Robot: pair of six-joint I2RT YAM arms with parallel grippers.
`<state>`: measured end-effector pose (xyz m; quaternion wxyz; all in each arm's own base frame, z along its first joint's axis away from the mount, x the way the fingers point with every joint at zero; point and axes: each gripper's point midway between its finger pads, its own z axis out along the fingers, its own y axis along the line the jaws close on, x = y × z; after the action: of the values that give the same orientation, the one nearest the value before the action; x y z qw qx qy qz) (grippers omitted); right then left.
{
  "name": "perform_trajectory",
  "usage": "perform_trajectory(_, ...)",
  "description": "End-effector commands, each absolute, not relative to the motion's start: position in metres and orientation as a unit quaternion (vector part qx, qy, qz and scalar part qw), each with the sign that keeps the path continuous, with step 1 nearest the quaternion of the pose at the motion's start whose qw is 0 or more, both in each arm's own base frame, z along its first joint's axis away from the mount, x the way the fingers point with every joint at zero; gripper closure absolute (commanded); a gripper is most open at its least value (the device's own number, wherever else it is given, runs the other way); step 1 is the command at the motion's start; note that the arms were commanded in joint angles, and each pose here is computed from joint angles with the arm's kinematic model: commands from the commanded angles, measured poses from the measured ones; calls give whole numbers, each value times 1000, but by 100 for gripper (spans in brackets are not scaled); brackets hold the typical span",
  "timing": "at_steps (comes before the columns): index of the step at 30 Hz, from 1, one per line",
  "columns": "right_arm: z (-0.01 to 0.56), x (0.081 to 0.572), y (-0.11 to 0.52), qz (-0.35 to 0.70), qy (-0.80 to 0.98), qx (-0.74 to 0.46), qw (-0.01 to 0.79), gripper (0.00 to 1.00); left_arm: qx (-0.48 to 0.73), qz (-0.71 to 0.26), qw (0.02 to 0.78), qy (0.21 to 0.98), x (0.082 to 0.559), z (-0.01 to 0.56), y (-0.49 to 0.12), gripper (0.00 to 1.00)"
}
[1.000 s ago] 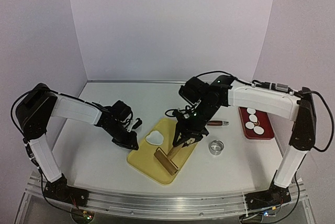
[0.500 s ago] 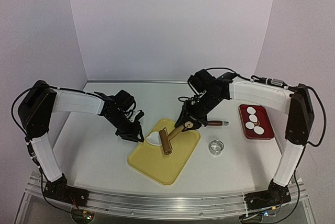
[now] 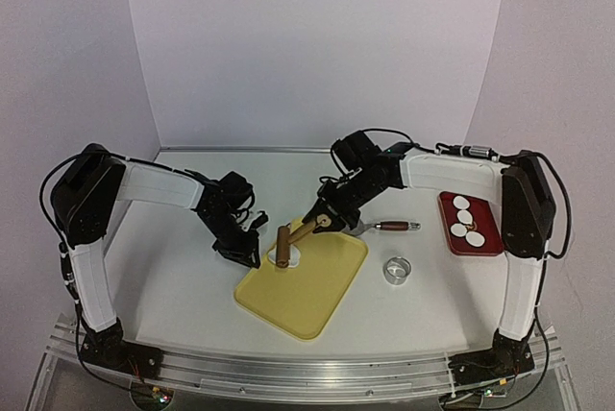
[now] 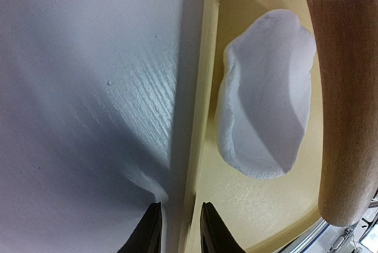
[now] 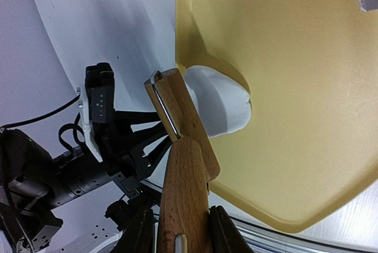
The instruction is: Roll out the dumpling wrappers from the dough
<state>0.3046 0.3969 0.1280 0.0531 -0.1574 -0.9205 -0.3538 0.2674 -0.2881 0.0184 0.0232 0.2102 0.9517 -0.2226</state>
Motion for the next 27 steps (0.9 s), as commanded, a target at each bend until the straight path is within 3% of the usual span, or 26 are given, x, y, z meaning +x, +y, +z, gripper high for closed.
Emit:
perform_trajectory(1, 134, 323, 414, -382, -906, -179, 47, 100, 242, -228, 32, 943, 281, 17, -297, 82)
perform_trajectory(8, 88, 313, 387, -318, -912, -253, 59, 100, 271, -204, 43, 940, 286, 11, -292, 100)
perform_trajectory(19, 39, 290, 342, -187, -939, -283, 56, 100, 301, -200, 44, 931, 281, 8, -288, 100)
perform_trajectory(27, 5, 272, 351, -137, -947, -281, 71, 100, 300, -216, 39, 928, 278, 8, -293, 100)
